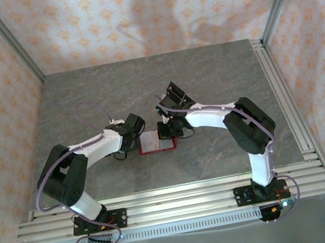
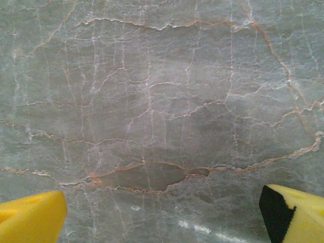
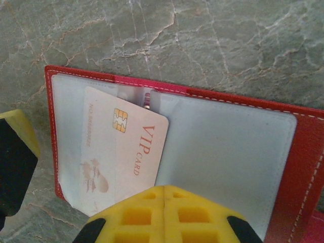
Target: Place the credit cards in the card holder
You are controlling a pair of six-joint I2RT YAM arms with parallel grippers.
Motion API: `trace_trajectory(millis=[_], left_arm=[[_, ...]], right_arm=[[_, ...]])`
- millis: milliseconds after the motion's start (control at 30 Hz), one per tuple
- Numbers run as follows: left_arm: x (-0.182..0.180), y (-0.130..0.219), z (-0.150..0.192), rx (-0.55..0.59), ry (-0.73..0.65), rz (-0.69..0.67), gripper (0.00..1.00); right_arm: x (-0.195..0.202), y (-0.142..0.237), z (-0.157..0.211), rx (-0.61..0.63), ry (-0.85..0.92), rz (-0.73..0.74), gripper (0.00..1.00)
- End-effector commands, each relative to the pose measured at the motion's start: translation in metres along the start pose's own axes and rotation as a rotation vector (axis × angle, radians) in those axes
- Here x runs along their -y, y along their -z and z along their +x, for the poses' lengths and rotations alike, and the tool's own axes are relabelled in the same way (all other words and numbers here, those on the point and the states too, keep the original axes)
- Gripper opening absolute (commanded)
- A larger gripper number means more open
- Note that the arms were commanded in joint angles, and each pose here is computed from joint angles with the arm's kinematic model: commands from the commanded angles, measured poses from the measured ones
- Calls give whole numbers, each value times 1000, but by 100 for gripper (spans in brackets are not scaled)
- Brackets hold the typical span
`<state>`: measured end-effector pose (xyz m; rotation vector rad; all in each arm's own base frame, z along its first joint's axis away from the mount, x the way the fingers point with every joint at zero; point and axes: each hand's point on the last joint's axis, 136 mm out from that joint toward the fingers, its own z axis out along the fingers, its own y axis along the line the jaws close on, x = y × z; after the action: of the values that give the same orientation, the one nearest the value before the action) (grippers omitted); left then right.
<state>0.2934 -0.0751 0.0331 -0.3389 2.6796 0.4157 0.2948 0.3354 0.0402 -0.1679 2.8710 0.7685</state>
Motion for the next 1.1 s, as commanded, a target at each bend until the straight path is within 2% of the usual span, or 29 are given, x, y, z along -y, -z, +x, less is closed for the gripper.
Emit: trace_trajectory(millis=[0,800,1067], left_arm=[[-1,-7,4,-7,-5,-10,99],[6,-13,13,-27,-5,20,98],[6,-11,11,-24,-3,21,98]], right_arm=[[-4,-3,-1,-11,16,6,0],[-33,-26,-14,-44,27,-58,0],[-36,2,-20,17,59,-37,0]])
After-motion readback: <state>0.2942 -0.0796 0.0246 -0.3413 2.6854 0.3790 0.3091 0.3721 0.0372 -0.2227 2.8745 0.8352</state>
